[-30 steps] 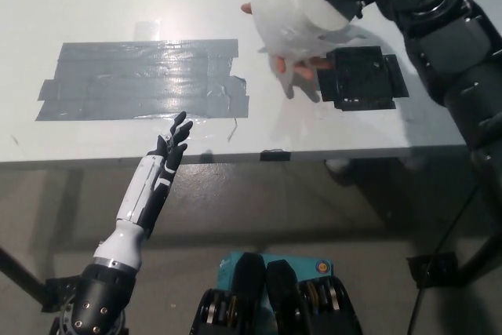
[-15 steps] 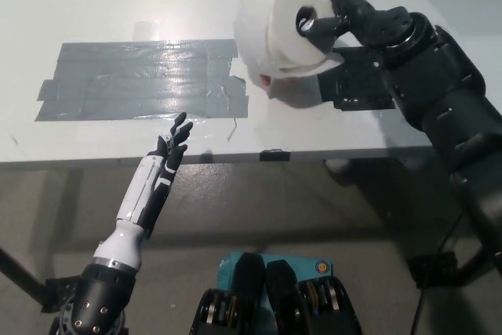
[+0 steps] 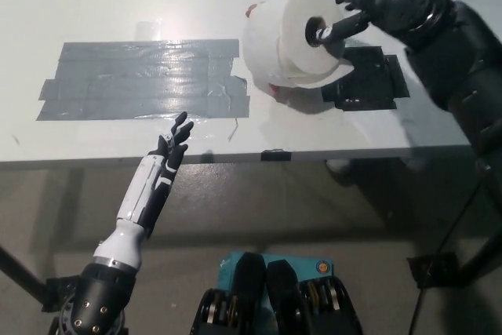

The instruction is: A toilet paper roll is kept on the black spot on the desk infront of the robot and the robot inserts its right thumb into the hole in the centre to grab the roll. Then it passes the roll to a person.

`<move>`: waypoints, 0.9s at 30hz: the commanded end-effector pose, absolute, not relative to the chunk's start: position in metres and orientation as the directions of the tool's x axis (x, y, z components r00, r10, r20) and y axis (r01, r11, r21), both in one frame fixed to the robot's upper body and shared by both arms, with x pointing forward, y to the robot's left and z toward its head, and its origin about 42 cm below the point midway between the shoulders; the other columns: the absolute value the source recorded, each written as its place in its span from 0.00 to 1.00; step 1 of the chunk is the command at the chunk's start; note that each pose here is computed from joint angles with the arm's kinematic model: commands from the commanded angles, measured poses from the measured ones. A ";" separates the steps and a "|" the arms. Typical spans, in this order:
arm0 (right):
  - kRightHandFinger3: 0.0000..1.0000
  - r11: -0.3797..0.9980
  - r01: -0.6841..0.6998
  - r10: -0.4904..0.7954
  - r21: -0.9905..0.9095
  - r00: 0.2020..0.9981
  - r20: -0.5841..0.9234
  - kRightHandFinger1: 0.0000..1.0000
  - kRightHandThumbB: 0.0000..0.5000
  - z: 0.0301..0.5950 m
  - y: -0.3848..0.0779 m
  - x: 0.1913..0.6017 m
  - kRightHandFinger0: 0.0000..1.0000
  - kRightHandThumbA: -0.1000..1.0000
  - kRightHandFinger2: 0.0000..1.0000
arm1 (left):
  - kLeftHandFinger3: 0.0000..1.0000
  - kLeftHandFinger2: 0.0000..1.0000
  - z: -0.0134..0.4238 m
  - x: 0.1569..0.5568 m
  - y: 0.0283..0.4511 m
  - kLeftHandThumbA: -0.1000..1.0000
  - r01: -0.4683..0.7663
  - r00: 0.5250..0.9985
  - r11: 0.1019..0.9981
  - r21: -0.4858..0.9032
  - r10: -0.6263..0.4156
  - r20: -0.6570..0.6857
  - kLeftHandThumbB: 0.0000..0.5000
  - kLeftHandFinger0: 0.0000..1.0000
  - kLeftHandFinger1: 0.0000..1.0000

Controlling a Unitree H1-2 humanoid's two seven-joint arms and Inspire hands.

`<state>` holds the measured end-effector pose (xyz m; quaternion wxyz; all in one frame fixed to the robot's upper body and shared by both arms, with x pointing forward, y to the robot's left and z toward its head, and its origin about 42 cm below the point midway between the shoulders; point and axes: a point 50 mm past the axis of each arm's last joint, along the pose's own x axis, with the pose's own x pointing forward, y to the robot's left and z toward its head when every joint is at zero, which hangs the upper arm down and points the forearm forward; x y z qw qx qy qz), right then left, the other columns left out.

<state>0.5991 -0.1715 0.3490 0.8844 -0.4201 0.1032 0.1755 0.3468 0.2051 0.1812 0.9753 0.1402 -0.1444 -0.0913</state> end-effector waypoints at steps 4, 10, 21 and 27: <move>1.00 0.643 -0.300 0.317 -0.704 0.942 -0.112 1.00 0.84 0.470 -0.178 0.595 1.00 0.84 1.00 | 1.00 1.00 0.192 0.347 0.205 0.98 0.142 0.928 0.941 0.308 -0.235 0.289 0.07 1.00 1.00; 1.00 0.664 -0.263 0.313 -0.700 0.948 -0.059 1.00 0.87 0.494 -0.187 0.581 1.00 0.91 1.00 | 1.00 1.00 0.184 0.337 0.206 0.97 0.150 0.935 0.941 0.302 -0.234 0.265 0.07 1.00 1.00; 1.00 0.704 -0.116 0.391 -0.700 0.887 0.246 1.00 0.76 0.563 -0.226 0.502 1.00 0.94 1.00 | 1.00 1.00 0.187 0.338 0.205 0.97 0.141 0.938 0.946 0.292 -0.222 0.267 0.06 1.00 1.00; 1.00 0.657 -0.069 0.564 -0.751 0.706 0.428 1.00 0.82 0.525 -0.242 0.383 1.00 0.97 1.00 | 1.00 1.00 0.172 0.322 0.204 0.93 0.153 0.945 0.949 0.277 -0.223 0.241 0.03 1.00 1.00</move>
